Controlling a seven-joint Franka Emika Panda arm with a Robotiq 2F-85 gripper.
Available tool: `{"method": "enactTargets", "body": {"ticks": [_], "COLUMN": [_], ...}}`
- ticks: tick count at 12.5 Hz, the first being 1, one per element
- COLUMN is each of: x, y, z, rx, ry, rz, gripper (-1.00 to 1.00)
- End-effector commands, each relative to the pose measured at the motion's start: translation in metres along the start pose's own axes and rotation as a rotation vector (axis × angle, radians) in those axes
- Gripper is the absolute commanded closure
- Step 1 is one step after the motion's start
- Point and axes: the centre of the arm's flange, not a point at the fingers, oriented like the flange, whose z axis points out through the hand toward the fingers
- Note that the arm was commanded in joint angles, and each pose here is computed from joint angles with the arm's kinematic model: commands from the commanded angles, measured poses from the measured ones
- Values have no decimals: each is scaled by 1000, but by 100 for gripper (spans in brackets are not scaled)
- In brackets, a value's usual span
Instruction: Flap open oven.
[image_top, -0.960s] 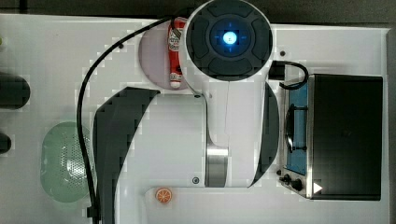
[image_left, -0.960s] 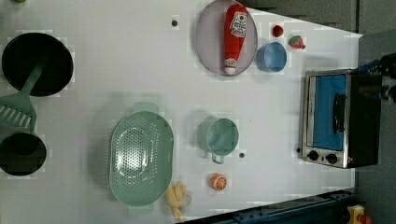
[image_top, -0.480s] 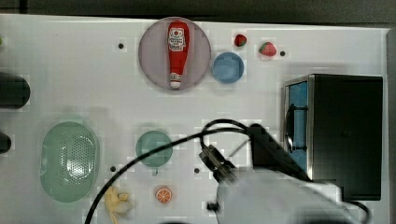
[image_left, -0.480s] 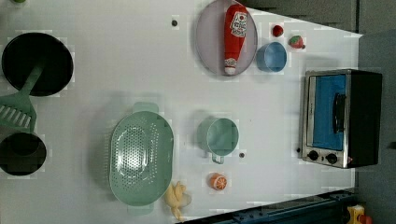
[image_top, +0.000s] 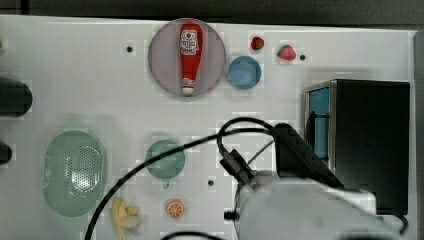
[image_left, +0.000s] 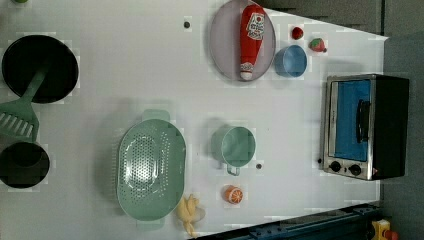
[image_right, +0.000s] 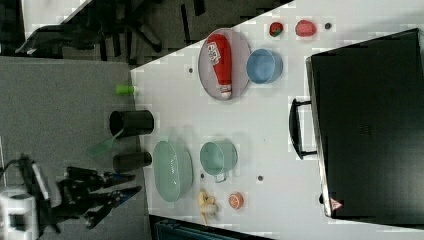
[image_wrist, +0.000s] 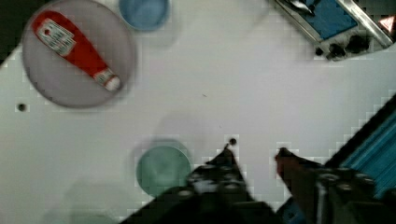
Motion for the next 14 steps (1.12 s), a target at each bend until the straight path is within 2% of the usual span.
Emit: {"method": "enactTargets", "body": {"ticks": [1,3,7,10,14], "x": [18,34,81,124,176], "y": [5,14,36,56,79], "z": [30,41,76,105,152], "rx": [-43,-47,-28,-7,-25], "ry": [-56,-81,-122,-96,-15], "rz": [-11,-38,-307,-508,-737], "gripper": [65,65,65,65,65]}}
